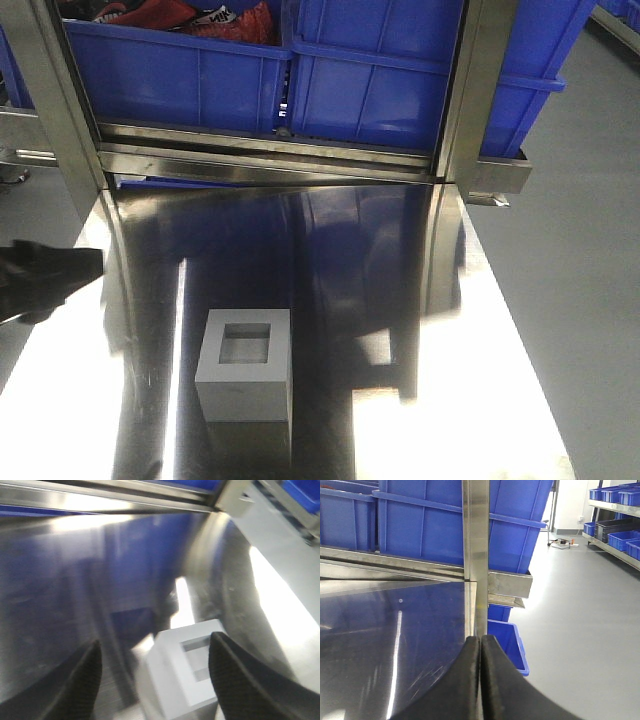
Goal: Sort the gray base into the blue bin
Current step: 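Reach the left gripper down to the gray block's rim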
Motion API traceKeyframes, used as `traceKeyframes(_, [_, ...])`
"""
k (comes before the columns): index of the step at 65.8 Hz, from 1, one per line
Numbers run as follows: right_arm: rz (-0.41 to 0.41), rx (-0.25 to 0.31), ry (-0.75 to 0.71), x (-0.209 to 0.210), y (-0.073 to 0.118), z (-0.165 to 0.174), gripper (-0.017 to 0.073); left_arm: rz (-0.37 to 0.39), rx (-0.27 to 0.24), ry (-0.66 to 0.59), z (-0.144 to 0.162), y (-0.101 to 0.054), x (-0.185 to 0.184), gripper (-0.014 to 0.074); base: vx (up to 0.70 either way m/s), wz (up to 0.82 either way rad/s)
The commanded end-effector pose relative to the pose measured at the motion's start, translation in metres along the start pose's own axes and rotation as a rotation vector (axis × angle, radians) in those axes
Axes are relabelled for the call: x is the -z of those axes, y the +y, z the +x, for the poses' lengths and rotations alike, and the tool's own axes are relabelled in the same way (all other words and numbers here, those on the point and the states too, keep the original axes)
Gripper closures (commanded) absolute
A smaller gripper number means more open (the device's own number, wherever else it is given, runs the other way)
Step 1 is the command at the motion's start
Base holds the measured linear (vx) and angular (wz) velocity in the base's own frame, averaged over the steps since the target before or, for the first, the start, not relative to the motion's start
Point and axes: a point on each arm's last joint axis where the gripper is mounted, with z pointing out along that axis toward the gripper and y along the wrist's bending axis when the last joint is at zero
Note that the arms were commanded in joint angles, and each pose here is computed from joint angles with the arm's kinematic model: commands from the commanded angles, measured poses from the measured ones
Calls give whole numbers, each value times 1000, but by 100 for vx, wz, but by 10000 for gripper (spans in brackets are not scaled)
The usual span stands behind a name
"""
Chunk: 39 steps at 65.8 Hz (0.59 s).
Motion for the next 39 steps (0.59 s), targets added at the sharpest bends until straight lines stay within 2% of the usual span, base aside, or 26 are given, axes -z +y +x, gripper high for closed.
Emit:
traceKeyframes(1, [1,13,-71,0,0,-2,568,55,-3,-29,-17,-11,-12,142,0,0])
traceKeyframes(11, [1,13,-71,0,0,-2,568,119,-40,48,-19,-27,-42,142,0,0])
traceKeyframes(18, [1,13,-71,0,0,-2,568,128,-82,101,-15,-38,-64,142,0,0])
traceKeyframes(28, [1,13,-71,0,0,-2,568,81,-83,159,-8,-44,-88,142,0,0])
traceKeyframes(39, [1,13,-71,0,0,-2,568,15,-66,199,1,-43,-106,142,0,0])
